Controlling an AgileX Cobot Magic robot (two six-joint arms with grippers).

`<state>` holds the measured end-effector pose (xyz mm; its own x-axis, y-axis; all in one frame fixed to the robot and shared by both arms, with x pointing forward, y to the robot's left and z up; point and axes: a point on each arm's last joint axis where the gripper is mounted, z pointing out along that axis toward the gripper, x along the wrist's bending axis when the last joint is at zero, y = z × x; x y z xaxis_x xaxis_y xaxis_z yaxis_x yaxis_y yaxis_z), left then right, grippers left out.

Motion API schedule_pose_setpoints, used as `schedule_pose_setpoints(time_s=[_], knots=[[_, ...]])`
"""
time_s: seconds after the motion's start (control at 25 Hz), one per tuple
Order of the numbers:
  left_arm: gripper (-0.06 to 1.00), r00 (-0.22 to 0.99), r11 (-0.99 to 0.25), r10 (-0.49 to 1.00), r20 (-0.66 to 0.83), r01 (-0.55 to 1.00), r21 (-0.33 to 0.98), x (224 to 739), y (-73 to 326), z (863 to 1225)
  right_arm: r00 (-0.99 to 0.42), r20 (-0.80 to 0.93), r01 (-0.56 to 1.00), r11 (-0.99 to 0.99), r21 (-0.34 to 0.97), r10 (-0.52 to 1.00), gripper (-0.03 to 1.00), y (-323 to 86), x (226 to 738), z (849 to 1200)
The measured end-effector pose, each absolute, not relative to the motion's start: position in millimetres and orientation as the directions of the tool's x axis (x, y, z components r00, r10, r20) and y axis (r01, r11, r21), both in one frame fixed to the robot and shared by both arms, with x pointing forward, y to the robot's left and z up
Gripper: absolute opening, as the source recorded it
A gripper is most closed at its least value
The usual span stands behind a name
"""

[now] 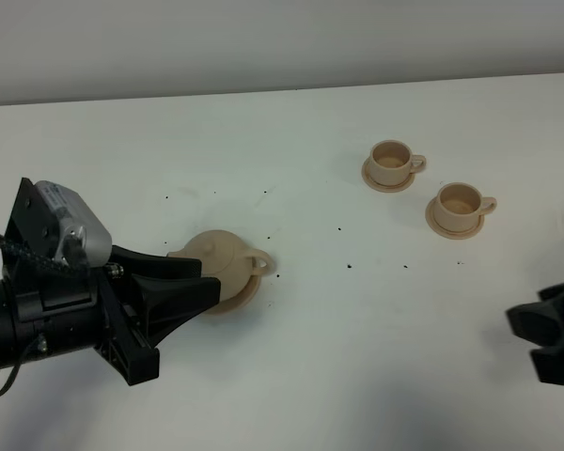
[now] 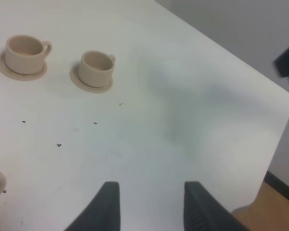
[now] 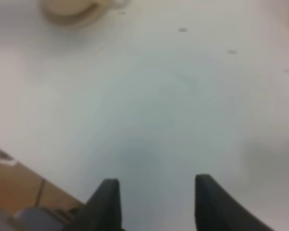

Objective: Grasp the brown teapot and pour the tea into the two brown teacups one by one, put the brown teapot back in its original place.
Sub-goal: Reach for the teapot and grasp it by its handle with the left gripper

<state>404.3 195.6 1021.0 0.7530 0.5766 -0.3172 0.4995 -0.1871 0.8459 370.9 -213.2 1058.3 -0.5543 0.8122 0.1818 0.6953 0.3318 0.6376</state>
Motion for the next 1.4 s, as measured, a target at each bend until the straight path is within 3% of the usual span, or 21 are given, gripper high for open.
schedule_pose_setpoints(time_s=[0.2, 0.6, 0.72, 1.4], knots=[[0.37, 0.750, -0.187, 0.583, -0.313, 0.499, 0.846, 404.9, 196.0, 1020.8, -0.459, 0.115, 0.707, 0.284, 0.648, 0.881, 0.39, -244.0, 331.1, 1065.7], [0.37, 0.745, -0.196, 0.603, -0.285, 0.485, 0.852, 407.0, 197.6, 1020.1, -0.491, 0.039, 0.608, 0.310, 0.730, 0.870, 0.39, -273.0, 275.1, 1060.3], [0.37, 0.747, -0.200, 0.602, -0.280, 0.481, 0.854, 407.1, 197.6, 1020.1, -0.497, 0.025, 0.601, 0.323, 0.731, 0.867, 0.39, -276.7, 268.1, 1047.4], [0.37, 0.760, -0.210, 0.599, -0.253, 0.453, 0.866, 407.7, 197.6, 1020.8, -0.500, 0.014, 0.563, 0.313, 0.765, 0.866, 0.39, -280.3, 260.6, 1047.3]])
